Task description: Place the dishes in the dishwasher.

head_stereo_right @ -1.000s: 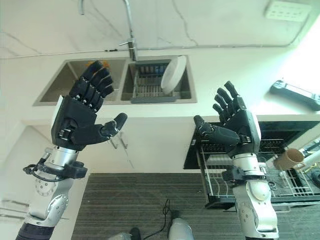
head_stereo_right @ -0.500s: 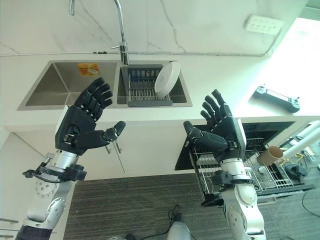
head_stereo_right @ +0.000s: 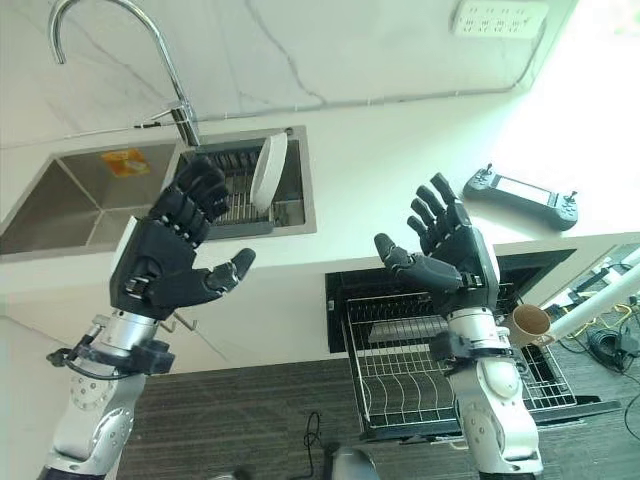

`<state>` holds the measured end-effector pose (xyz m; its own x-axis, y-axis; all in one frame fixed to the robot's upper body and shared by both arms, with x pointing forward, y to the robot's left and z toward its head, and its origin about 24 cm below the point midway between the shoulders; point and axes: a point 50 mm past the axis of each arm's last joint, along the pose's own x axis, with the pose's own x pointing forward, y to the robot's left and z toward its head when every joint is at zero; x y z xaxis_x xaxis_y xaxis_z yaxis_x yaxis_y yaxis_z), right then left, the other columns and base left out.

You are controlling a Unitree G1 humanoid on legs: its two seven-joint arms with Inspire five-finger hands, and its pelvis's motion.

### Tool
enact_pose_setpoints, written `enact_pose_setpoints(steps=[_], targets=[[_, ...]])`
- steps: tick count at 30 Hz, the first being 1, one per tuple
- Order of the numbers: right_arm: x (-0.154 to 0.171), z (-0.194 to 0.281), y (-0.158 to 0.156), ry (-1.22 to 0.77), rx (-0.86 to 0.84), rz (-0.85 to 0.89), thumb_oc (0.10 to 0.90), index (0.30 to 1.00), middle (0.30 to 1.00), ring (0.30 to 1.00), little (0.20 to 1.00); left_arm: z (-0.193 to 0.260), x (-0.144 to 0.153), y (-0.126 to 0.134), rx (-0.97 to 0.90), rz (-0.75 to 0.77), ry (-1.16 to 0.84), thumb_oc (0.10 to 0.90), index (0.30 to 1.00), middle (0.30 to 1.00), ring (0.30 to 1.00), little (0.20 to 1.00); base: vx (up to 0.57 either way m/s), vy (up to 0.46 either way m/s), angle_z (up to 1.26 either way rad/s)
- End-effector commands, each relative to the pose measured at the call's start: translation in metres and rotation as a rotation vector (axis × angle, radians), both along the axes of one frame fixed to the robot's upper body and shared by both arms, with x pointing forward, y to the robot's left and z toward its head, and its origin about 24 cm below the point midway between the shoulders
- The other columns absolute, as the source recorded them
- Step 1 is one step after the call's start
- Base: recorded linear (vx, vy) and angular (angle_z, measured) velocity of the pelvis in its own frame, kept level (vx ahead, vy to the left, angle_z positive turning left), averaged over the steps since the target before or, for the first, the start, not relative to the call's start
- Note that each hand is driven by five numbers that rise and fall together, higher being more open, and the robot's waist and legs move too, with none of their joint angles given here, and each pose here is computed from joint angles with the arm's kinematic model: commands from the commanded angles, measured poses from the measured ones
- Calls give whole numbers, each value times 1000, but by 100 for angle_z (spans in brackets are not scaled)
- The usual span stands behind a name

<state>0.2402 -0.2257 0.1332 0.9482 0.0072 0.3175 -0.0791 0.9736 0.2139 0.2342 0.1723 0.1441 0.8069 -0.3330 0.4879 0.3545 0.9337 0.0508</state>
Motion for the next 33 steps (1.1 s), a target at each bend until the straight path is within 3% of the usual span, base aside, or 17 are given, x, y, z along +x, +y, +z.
enact_pose_setpoints(steps=[1,10,21,27,33], targets=[[3,62,2,-329,-4,-2,800,900,900,900,900,49,-2,-4,-42,-24,-315,800,900,900,900,900,25,332,-12],[-5,53,0,-337,23,11,800,900,900,900,900,62,7,-3,-62,-21,-310,800,900,900,900,900,48,151,-17],[-2,54,3,-314,48,-3,800,900,900,900,900,66,-4,-5,-22,-29,-365,800,900,900,900,900,9,5,7],[13,63,5,-313,46,11,800,900,900,900,900,69,1,-7,-35,-23,-358,800,900,900,900,900,15,-38,2],[36,68,-17,-276,87,-130,800,900,900,900,900,62,8,-3,-35,-5,-312,800,900,900,900,900,35,-28,10]])
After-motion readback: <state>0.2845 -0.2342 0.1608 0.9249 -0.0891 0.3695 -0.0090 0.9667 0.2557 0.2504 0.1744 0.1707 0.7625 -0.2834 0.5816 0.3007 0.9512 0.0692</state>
